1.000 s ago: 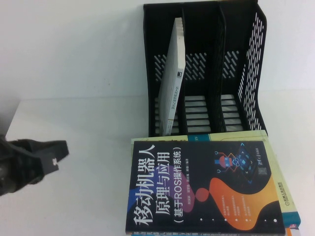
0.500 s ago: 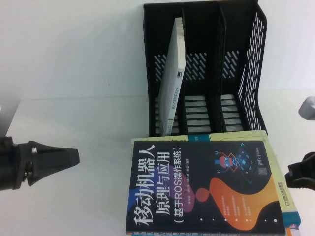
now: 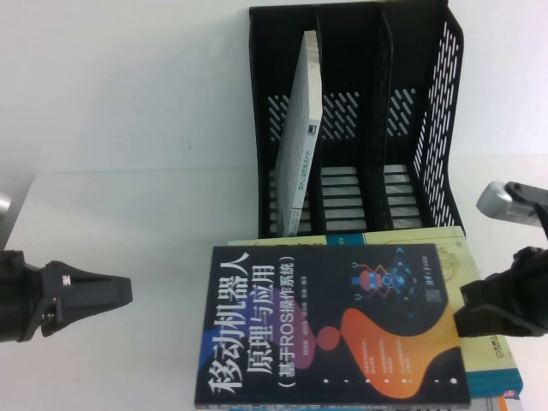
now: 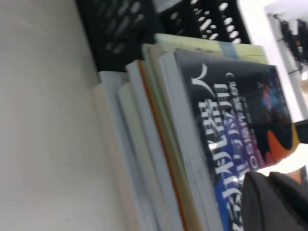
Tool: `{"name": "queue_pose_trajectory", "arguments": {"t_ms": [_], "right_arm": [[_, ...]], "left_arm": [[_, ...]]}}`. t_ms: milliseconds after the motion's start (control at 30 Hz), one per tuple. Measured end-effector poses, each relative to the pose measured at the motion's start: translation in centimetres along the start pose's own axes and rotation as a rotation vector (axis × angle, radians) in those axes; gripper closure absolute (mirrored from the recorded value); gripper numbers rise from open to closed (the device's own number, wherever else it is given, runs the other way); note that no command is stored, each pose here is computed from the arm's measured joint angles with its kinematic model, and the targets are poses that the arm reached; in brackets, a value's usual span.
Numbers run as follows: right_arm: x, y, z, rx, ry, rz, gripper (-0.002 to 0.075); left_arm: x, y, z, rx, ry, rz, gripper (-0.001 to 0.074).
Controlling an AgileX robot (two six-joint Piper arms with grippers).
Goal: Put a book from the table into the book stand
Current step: Push book with right arm
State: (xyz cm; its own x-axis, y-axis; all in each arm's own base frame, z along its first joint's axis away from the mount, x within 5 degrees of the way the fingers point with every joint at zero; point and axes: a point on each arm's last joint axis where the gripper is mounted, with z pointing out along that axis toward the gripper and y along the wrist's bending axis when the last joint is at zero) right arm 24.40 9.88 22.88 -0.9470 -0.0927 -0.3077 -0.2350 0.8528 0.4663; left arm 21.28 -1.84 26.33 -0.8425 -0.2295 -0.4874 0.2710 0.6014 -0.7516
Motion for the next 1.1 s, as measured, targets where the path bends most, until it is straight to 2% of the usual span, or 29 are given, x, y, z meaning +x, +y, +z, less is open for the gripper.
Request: {"name": "queue_pose_trajectory", "arguments": {"t_ms": [167, 700, 900, 967, 1033, 1100], "right_arm": [[-0.3, 0.2, 0.6, -0.05, 0.0, 0.028, 0.0729], [-0.4, 0.2, 0.8, -0.065, -0.001, 0.017, 0.0729], [-0.6, 0.4, 1.1, -0.098, -0.01, 0.021, 0.0729], [-0.6, 0.4, 1.0, -0.101, -0.012, 0.021, 0.0729], [-0.6, 0.4, 1.0, -0.102, -0.012, 0.02, 0.0729], [-0.6, 0.4, 1.0, -0.102, -0.012, 0.019, 0.0729]], "left_arm": [[0.0, 0.3, 0.0, -0.037, 0.0, -0.022, 0.0738], [0.0, 1.1, -0.1, -0.12, -0.006, -0.055, 0.0738], [0.0, 1.9, 0.3, -0.13, 0.011, -0.162, 0.0736], [0.0, 2.4, 0.7, -0.12, 0.036, -0.202, 0.0713], [0.1, 3.0, 1.1, -0.113, 0.064, -0.246, 0.066], [0.2, 3.7, 1.6, -0.101, 0.092, -0.29, 0.0564]]}}
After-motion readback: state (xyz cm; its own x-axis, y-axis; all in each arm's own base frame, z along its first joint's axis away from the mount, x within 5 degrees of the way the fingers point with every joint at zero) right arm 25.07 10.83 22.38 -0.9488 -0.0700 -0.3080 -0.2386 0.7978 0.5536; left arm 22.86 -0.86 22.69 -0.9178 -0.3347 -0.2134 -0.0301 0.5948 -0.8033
